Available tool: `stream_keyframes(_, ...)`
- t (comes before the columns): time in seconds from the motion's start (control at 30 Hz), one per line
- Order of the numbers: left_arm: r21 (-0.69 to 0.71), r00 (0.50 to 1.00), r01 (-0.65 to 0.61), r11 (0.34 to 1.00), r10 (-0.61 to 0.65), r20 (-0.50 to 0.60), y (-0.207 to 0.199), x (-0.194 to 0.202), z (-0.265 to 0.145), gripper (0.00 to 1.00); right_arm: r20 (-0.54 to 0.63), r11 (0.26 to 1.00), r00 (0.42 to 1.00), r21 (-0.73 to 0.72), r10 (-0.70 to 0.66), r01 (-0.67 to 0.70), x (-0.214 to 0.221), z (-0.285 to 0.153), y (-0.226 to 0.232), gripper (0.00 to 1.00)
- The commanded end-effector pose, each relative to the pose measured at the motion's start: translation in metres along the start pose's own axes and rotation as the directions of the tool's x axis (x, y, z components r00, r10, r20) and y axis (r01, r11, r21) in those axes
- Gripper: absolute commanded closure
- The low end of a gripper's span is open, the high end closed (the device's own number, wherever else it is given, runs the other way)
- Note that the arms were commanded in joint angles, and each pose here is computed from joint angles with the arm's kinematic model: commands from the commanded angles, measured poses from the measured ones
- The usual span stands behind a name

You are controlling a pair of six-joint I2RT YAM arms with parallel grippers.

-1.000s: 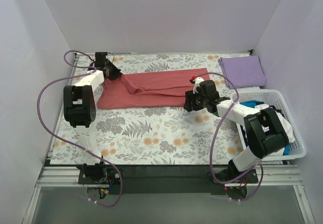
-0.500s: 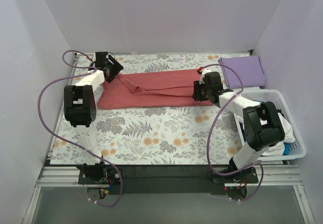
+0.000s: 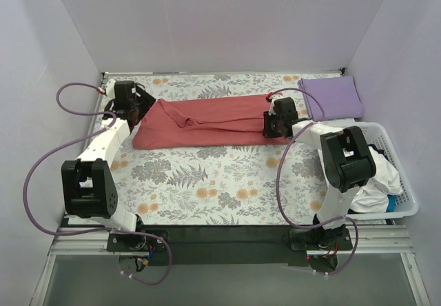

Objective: Fold and stack the t-shirts
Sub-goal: Fold the tshirt

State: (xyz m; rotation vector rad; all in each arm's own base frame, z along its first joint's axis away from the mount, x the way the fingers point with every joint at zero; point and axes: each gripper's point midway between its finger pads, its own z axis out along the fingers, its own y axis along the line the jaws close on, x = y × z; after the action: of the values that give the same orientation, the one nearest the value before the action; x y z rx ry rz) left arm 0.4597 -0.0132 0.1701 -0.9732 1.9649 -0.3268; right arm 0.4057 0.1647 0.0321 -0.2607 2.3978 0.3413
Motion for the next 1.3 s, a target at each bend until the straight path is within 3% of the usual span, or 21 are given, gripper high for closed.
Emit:
stream_keyframes(0.0,-0.058,0.997,-0.005,0.998,0.0,-0.084,0.036,0.037,-0.016,0.34,0.057,1.0,0.998,0.025,0.002,-0.004,-0.029,0.008,-0.008,0.72)
stream_keyframes(0.33,-0.113,0.984,-0.096,0.989,0.078,-0.158,0.08,0.069,-0.038,0.34,0.148,0.995,0.987,0.061,0.066,-0.076,-0.091,0.03,-0.048,0.67)
stream_keyframes(0.47,-0.099,0.984,-0.096,0.99,0.079,-0.162,0.075,0.068,-0.039,0.34,0.184,0.998,0.981,0.022,0.059,-0.064,-0.118,0.023,-0.046,0.65)
stream_keyframes(0.57,-0.087,0.984,-0.091,0.992,0.077,-0.16,0.065,0.063,-0.034,0.35,0.17,0.997,0.983,-0.03,0.07,-0.065,-0.114,0.004,-0.033,0.64)
stream_keyframes(0.7,-0.092,0.982,-0.08,0.992,0.063,-0.181,0.059,0.064,-0.02,0.44,0.159,0.99,0.978,-0.067,0.135,-0.126,-0.092,-0.027,-0.026,0.63)
stream_keyframes(0.9,-0.207,0.981,-0.095,0.974,0.056,-0.185,0.081,0.071,0.011,0.62,0.067,0.976,0.975,-0.069,0.21,-0.205,-0.034,-0.038,-0.038,0.63)
stream_keyframes(1.1,-0.293,0.971,-0.127,0.948,0.059,-0.23,0.107,0.085,0.031,0.68,-0.021,0.959,0.959,-0.018,0.283,-0.284,0.013,-0.032,-0.059,0.63)
stream_keyframes(1.27,-0.406,0.959,-0.153,0.901,0.037,-0.28,0.144,0.103,0.019,0.7,-0.103,0.932,0.927,0.026,0.361,-0.36,0.049,-0.034,-0.066,0.62)
